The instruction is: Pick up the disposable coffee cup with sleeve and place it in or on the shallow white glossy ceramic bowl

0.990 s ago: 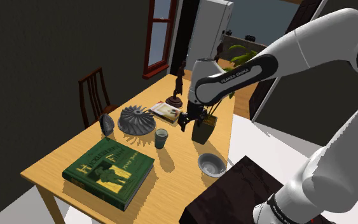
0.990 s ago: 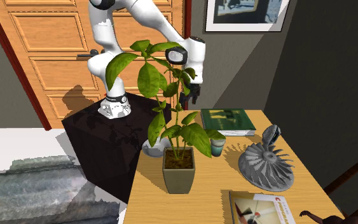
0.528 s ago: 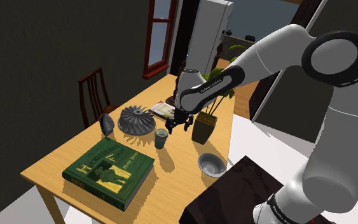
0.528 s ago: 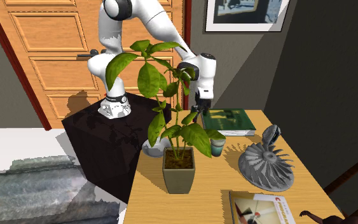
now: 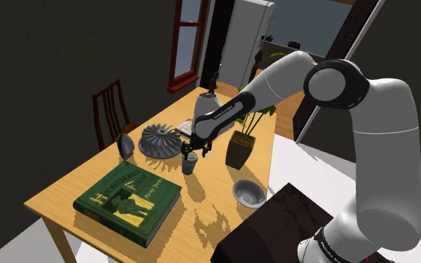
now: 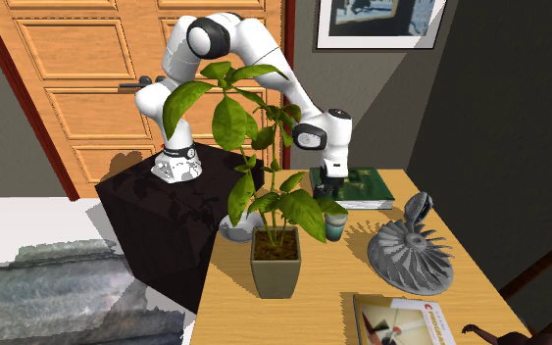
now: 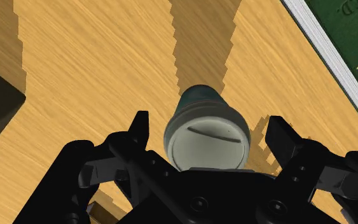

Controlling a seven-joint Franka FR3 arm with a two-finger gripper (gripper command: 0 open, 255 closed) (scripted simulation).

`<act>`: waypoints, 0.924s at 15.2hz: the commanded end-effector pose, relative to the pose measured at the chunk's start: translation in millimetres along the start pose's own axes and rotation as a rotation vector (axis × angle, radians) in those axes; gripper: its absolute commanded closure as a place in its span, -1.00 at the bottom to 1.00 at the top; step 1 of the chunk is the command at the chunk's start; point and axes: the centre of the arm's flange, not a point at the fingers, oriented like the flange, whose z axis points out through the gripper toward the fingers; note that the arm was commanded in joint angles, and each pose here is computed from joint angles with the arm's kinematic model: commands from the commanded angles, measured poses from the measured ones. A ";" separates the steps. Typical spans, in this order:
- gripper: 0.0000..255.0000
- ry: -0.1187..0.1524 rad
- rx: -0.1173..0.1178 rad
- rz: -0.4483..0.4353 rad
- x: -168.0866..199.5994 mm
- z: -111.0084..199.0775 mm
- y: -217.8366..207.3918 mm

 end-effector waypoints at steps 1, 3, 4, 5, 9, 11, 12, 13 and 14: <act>-1.00 0.005 0.004 0.009 9.4 11.9 -4.7; -1.00 0.005 0.004 0.009 9.5 22.5 -4.8; -1.00 0.005 0.004 0.009 9.5 27.8 -4.8; -1.00 0.005 0.004 0.009 9.5 33.0 -4.8; -1.00 0.005 0.004 0.008 9.6 51.9 -4.9; -1.00 0.005 0.004 0.009 9.6 51.9 -4.9; -1.00 0.005 0.004 0.009 9.6 51.9 -4.9; -1.00 0.005 0.004 0.009 9.6 51.9 -4.9; -1.00 0.005 0.004 0.009 9.6 51.9 -4.9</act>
